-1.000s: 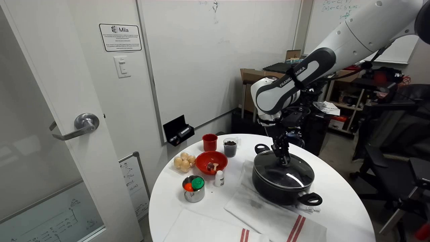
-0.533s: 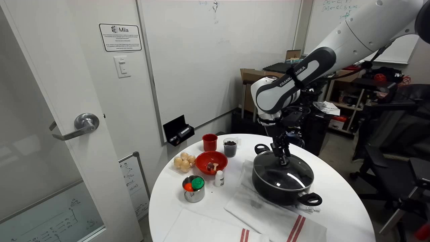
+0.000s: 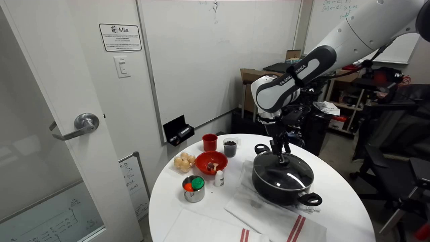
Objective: Put the lid on the pot
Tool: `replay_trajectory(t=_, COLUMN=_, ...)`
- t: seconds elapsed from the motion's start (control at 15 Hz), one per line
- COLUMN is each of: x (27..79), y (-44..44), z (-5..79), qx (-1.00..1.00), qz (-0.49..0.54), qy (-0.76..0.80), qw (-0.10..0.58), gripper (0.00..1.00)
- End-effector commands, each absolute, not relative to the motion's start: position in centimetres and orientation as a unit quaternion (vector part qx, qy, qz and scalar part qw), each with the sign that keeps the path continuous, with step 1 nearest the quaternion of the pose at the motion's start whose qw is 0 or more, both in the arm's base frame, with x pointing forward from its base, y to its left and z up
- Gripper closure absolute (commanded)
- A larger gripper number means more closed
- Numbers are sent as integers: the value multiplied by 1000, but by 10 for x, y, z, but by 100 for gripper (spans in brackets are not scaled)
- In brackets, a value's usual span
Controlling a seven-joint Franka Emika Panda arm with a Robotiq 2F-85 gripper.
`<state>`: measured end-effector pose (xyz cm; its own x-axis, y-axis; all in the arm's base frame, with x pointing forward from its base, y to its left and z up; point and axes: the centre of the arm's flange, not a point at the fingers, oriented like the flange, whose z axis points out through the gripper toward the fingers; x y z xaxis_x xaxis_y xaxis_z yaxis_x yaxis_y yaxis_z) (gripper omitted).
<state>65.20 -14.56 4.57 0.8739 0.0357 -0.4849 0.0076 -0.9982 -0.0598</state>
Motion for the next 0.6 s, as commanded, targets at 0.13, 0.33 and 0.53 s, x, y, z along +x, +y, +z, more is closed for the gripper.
replay_trajectory(t=0.13, x=645, y=-141, z=58, qx=-966, qz=255, qy=-1, qw=28, gripper=0)
replay_trajectory(t=0.33, x=642, y=-138, z=61, qx=-968, qz=250, qy=0, qw=28, gripper=0)
replay_trajectory(t=0.53, x=636, y=-135, z=67, qx=-969, qz=244, qy=-1, qw=31, gripper=0)
